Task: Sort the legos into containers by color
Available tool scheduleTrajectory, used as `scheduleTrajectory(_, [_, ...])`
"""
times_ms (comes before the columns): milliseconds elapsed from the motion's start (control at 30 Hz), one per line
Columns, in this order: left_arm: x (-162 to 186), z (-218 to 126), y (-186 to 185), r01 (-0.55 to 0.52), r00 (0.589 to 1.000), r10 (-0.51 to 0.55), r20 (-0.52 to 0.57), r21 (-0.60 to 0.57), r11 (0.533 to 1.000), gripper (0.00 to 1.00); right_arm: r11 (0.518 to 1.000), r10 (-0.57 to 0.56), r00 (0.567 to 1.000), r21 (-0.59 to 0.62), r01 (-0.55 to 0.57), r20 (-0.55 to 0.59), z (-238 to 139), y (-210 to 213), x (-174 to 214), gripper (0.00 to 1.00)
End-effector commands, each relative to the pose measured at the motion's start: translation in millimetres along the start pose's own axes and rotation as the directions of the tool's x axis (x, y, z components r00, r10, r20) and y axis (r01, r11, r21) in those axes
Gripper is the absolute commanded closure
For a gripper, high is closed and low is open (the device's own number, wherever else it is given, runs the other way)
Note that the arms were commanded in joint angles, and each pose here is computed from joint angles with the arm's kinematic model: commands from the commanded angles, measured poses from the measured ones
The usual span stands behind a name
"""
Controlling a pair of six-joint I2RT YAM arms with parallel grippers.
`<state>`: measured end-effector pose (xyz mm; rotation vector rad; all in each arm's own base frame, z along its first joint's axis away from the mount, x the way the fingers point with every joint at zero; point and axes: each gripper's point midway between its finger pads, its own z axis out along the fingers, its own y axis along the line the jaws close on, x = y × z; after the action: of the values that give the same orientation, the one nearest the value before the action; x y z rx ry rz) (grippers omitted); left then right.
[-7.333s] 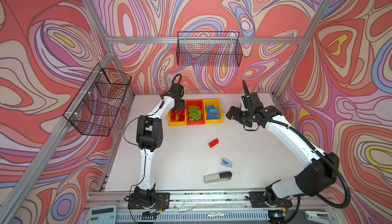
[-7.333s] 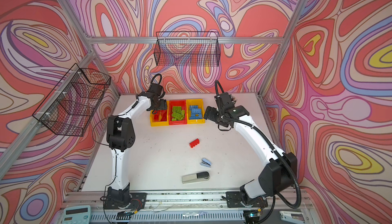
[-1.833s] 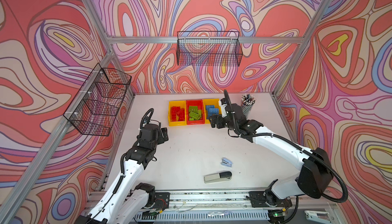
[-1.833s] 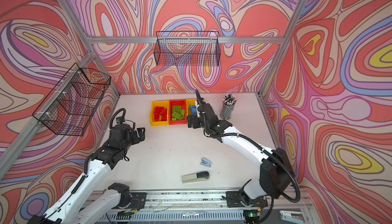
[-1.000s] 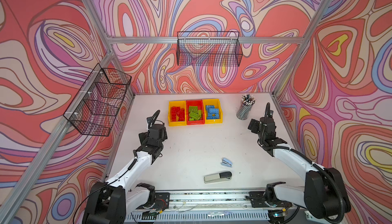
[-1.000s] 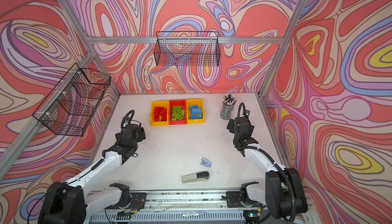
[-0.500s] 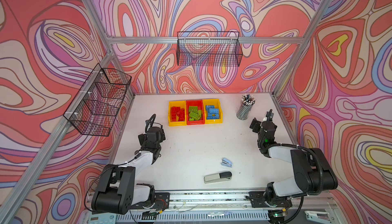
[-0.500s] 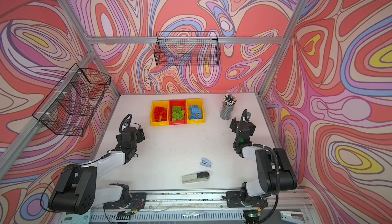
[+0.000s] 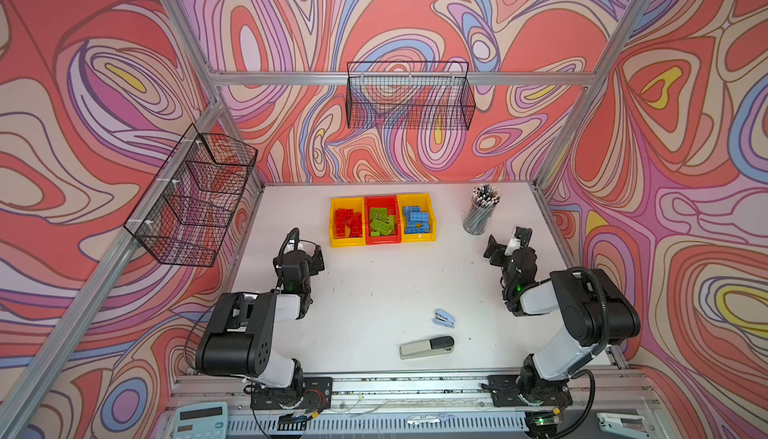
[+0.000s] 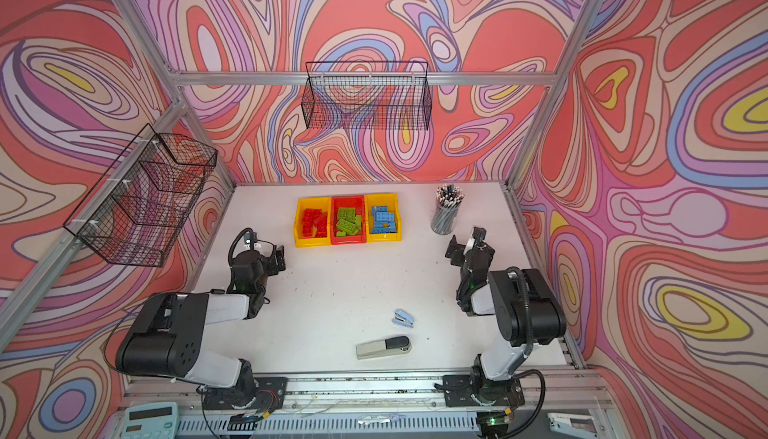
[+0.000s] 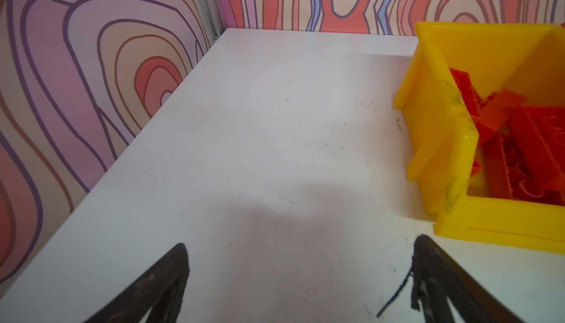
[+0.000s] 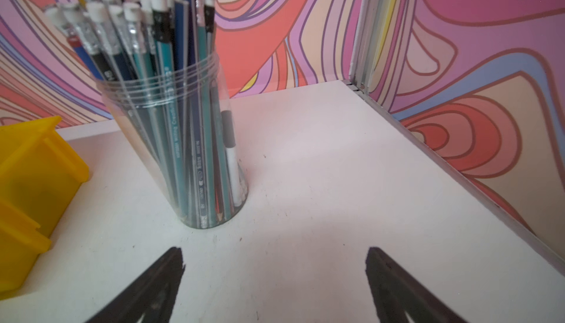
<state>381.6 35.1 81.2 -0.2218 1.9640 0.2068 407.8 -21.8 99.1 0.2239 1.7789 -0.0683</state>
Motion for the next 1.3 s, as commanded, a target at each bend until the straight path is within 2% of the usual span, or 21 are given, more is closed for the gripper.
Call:
scheduleTrajectory(0, [-11.3, 0.6, -11.9, -0.021, 0.998, 0.018, 0.053, 0.068, 0.997, 0.00, 0.998, -0.020, 0.998, -0.057, 0.023, 0.060, -1.0, 8.7, -10.9, 0.02])
scheduleTrajectory(1133, [-11.8, 2.1, -14.4, -0.028, 0.998, 0.024, 0.054, 0.080, 0.996, 0.00, 0.998, -0.032, 0.998, -0.053, 0.035, 0.047, 0.9, 9.1, -9.8, 0.02])
scheduleTrajectory(1267, [-11.9, 2.1, -14.6, -0.027, 0.998, 0.023, 0.054, 0.081, 0.996, 0.00, 0.997, -0.059, 0.998, -0.044, 0.060, 0.026, 5.6, 12.8, -7.4, 0.02])
